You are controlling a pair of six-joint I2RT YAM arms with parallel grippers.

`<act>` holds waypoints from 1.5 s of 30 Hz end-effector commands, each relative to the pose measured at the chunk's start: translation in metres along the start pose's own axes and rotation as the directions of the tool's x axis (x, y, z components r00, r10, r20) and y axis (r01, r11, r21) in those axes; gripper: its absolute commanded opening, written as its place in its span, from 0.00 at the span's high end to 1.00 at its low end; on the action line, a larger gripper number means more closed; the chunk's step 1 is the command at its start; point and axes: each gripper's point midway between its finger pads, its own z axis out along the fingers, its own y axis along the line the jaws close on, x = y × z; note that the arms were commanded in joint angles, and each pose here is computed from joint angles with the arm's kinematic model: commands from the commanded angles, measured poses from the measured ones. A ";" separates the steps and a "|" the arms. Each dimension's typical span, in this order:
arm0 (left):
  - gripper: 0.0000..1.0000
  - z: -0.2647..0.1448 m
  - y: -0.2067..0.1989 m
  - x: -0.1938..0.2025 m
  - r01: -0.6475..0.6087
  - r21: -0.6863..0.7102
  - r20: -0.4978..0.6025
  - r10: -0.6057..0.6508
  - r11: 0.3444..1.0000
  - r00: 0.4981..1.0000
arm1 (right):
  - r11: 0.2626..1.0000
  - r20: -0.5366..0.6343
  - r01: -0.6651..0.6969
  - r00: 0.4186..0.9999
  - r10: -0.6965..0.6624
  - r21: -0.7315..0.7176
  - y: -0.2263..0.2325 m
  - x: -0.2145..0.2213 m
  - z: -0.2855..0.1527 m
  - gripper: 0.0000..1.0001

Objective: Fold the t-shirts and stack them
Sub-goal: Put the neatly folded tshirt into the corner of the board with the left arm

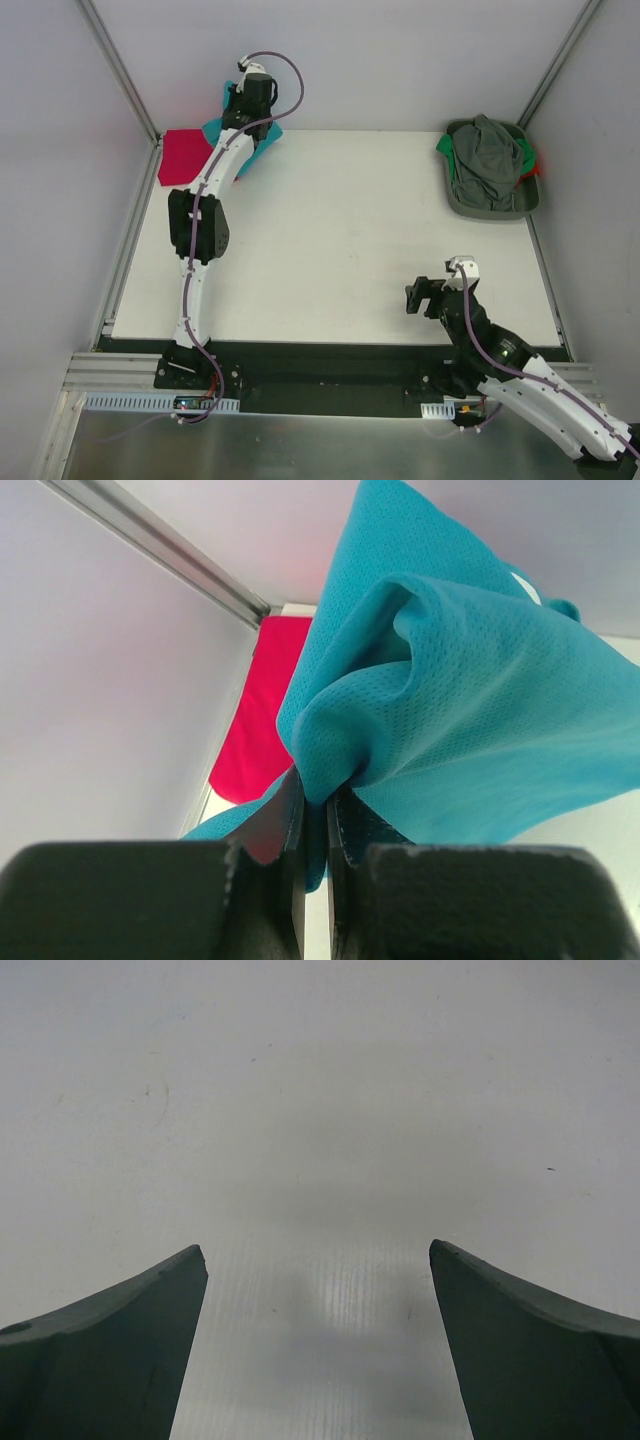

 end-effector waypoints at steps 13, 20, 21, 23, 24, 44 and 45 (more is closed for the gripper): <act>1.00 0.032 0.061 0.008 0.117 -0.118 -0.013 -0.119 0.986 0.993 | 0.996 0.019 -0.033 0.999 0.032 0.080 -0.007 -0.006 0.006 0.04; 1.00 0.056 0.062 0.029 0.107 -0.117 -0.049 -0.114 0.987 0.992 | 0.988 0.082 -0.078 0.994 0.067 0.134 -0.020 -0.012 0.005 0.04; 1.00 0.060 0.062 0.032 0.109 -0.106 -0.053 -0.115 0.988 0.992 | 0.987 0.090 -0.083 0.993 0.071 0.135 -0.020 -0.013 0.004 0.04; 1.00 0.067 0.057 0.037 0.115 -0.074 -0.058 -0.119 0.991 0.991 | 0.986 0.106 -0.093 0.991 0.079 0.139 -0.022 -0.015 0.004 0.04; 1.00 0.070 0.056 0.037 0.115 -0.067 -0.058 -0.118 0.991 0.991 | 0.986 0.108 -0.094 0.991 0.079 0.141 -0.023 -0.014 0.004 0.04; 0.96 0.113 0.069 0.082 0.171 -0.115 -0.118 -0.185 0.978 0.976 | 0.981 0.159 -0.099 0.985 0.073 0.166 -0.027 -0.028 0.002 0.04; 0.96 0.113 0.071 0.083 0.171 -0.129 -0.118 -0.186 0.977 0.975 | 0.981 0.163 -0.100 0.984 0.072 0.167 -0.028 -0.030 0.001 0.04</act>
